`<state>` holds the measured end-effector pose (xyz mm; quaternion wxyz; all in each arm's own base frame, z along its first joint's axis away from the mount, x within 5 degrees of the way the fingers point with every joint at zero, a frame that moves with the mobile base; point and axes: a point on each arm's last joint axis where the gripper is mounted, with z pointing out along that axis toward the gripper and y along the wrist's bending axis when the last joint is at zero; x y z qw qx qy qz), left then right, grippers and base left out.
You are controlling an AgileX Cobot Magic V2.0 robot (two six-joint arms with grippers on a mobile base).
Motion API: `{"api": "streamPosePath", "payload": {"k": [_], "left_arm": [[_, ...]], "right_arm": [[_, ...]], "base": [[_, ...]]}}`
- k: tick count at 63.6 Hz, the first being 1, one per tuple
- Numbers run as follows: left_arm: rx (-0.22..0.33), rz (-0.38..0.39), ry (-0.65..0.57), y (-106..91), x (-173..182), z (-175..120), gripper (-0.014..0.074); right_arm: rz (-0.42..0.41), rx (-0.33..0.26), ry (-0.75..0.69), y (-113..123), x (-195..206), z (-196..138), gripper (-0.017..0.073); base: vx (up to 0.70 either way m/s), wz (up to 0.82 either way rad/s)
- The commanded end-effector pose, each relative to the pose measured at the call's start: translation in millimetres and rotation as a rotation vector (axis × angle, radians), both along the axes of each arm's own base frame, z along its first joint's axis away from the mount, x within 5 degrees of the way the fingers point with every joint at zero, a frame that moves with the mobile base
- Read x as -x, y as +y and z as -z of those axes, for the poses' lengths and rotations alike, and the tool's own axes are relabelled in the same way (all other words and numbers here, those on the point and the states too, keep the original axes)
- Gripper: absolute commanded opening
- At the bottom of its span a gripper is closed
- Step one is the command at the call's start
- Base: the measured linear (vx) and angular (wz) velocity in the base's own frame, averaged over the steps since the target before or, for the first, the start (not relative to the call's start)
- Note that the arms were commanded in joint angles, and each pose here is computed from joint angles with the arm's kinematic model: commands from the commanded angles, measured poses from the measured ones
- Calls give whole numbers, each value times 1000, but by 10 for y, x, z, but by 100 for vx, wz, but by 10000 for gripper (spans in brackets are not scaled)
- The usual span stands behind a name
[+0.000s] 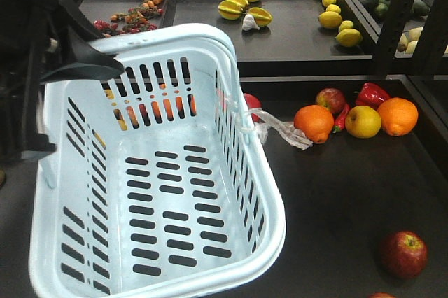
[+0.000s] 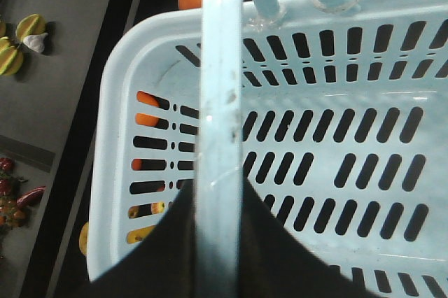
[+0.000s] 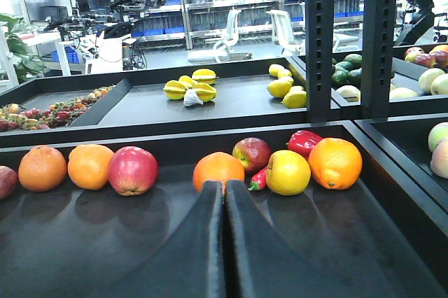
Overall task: Pick three apples into basket with both arms
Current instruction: 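Lower the light-blue basket onto the table with the left gripper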
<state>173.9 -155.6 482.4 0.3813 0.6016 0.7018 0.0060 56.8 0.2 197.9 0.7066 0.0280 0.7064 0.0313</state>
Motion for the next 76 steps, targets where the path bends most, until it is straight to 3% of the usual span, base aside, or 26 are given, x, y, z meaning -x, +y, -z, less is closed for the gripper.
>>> {"api": "streamPosePath", "payload": {"k": [1,19,38,48,62,76], "left_arm": [[67,2,-54,-81,-63,-78,-6],[113,112,0,-569,-418,510,-6],[67,145,-6,-858,-734,1304,-6],[42,163,20,-971,-840,1523,-6],[67,196,64,-1107,-911,1715,-6],[35,208,111,-1156,-948,1878,-3]], "right_arm": [[5,12,-71,-2,4,-24,-9],[5,12,-71,-2,4,-24,-9],[5,12,-71,-2,4,-24,-9],[5,12,-71,-2,4,-24,-9],[5,12,-71,-2,4,-24,-9],[5,12,-71,-2,4,-24,-9]], "base": [[0,0],[0,0],[0,0],[0,0],[0,0],[0,0]]}}
